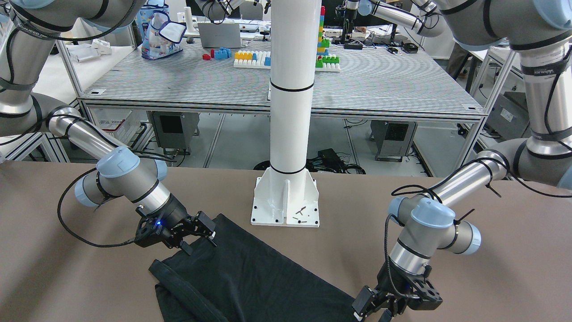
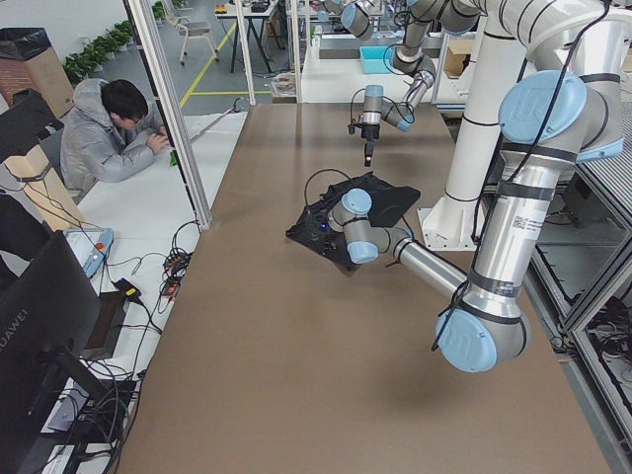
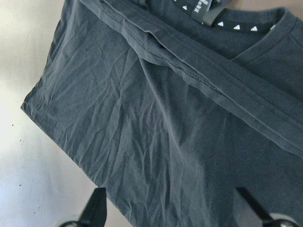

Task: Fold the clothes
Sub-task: 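Move the left gripper to the shirt corner nearest it and grasp it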

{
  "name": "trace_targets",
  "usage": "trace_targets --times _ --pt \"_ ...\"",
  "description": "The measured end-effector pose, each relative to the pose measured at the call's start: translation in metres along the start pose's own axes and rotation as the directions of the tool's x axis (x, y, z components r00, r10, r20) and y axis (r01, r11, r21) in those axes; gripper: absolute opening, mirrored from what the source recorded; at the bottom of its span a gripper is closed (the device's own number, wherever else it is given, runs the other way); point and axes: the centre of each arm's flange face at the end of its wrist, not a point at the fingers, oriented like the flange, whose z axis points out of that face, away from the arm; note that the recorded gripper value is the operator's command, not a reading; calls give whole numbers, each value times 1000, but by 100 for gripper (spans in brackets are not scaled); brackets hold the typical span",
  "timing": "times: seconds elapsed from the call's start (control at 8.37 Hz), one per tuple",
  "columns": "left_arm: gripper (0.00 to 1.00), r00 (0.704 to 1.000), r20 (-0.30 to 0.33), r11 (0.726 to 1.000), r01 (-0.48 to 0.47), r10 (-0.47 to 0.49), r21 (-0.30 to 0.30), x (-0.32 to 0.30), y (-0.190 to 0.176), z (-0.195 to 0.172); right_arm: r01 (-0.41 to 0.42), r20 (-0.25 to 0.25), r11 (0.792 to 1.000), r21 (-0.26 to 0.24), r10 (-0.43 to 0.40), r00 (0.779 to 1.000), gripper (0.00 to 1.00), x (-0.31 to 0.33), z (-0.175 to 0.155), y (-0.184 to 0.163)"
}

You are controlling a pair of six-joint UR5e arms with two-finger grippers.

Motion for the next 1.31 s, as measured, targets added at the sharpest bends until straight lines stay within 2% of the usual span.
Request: trace_targets --times 0.36,0.96,1.31 --pt "100 1000 23 1000 -4 4 17 -23 51 16 -4 -10 1000 15 4 1000 94 3 3 -5" --pt "100 997 72 1000 -22 24 -21 -51 83 25 -4 -13 999 32 5 1000 94 3 6 -8" --pt "100 996 85 999 -30 32 -32 -57 89 31 -6 -17 999 39 6 1000 94 2 13 -12"
